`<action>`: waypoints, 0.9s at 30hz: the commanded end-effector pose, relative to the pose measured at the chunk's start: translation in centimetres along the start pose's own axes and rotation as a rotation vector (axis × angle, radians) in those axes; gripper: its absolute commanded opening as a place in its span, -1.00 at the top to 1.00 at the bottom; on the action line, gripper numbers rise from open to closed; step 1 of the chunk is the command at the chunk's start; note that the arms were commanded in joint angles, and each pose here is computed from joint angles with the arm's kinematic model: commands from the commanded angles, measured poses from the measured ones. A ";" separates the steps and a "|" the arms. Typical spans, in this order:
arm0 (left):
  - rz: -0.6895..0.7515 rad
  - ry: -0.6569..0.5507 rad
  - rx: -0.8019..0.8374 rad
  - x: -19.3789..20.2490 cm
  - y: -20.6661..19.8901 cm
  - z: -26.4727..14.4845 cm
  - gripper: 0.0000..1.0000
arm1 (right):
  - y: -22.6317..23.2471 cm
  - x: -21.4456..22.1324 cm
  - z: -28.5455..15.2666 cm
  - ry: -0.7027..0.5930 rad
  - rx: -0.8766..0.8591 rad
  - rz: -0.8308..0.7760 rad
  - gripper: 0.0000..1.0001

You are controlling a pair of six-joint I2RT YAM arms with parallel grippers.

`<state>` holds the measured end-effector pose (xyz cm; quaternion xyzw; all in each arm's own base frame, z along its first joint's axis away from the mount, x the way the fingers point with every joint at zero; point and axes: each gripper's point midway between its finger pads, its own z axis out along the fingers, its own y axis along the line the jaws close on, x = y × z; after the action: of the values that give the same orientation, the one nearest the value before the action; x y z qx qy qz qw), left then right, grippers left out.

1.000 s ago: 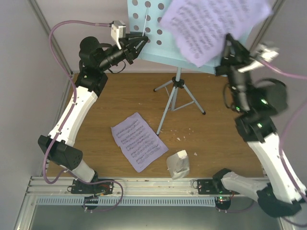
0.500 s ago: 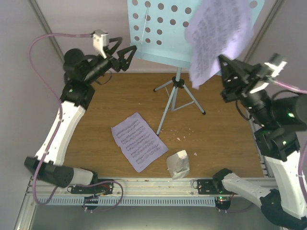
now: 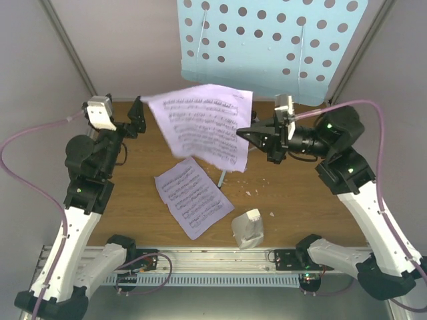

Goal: Pack up the instrument practice props

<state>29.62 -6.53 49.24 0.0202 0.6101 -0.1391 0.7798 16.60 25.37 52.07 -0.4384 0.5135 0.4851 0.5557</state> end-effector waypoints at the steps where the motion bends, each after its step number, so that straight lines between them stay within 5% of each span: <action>1: 0.098 -0.035 -0.233 0.5 4.3 -1.4 -0.85 | 0.3 3.6 1.1 0.071 -0.070 0.124 0.99; 13: 0.203 0.042 -0.310 6.9 6.5 -2.8 -0.98 | 0.1 16.9 6.8 0.324 -0.070 0.422 0.99; 27: 0.254 -0.006 -0.428 5.6 8.5 -4.8 -0.98 | -3.8 36.9 13.1 0.755 0.133 0.672 0.99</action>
<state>29.00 0.74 39.92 -0.0544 0.6459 0.0811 0.7571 21.74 39.59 18.56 -0.3711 0.7988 0.4390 0.1775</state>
